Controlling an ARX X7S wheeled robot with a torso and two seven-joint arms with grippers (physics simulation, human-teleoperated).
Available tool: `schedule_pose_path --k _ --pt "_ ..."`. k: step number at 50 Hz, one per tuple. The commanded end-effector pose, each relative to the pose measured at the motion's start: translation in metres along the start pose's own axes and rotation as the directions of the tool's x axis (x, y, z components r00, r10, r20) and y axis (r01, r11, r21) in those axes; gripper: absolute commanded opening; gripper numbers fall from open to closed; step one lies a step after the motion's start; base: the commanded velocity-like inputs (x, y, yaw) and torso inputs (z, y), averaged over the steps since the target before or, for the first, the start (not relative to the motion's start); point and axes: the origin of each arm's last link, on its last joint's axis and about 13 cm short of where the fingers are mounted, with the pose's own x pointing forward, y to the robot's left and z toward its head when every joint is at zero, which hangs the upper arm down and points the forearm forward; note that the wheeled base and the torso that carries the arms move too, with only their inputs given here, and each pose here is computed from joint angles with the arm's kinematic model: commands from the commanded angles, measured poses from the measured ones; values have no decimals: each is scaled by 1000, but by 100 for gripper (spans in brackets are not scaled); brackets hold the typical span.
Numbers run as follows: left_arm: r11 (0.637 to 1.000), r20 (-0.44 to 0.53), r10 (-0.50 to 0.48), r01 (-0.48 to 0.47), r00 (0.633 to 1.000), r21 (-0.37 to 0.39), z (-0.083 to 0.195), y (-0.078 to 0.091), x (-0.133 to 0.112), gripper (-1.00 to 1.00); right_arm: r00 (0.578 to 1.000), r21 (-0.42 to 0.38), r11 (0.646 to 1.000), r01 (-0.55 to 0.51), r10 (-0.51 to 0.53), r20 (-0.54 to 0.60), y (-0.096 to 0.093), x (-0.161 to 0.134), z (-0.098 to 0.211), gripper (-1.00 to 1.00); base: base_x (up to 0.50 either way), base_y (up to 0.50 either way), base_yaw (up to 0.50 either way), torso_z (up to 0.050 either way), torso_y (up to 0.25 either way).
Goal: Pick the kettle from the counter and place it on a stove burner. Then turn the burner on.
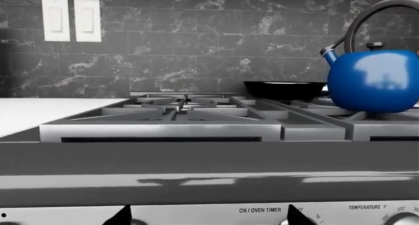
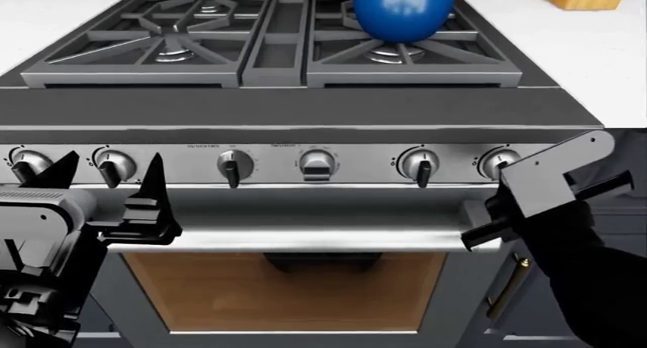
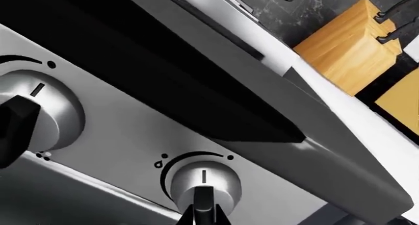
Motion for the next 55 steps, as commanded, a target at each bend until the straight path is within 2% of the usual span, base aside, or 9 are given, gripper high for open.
schedule_pose_path --k 1,17,34,40,41,55 --pt "1000 0 1 -1 1000 -1 -1 0 0 100 993 -7 998 -64 64 99 3 -1 17 -100 0 0 0 0 0" --pt "1000 0 1 -1 1000 -3 -1 0 1 100 993 -40 997 -69 72 91 1 -1 16 -100 0 0 0 0 1" --pt "1000 -2 3 -3 1000 -4 -2 1 1 100 994 -39 996 -74 77 73 2 -2 14 -100 0 0 0 1 1" --pt "1000 -2 2 -2 1000 -1 -1 1 0 100 994 -14 997 -72 73 80 -1 -5 17 -100 0 0 0 2 2" --pt "1000 0 1 -1 1000 -2 0 1 0 100 994 -16 997 -77 78 78 -1 -6 16 100 0 0 0 0 0" --pt "1000 4 -2 2 1000 -6 1 -1 0 100 994 -9 997 -75 75 80 -2 -16 18 100 0 0 0 0 0"
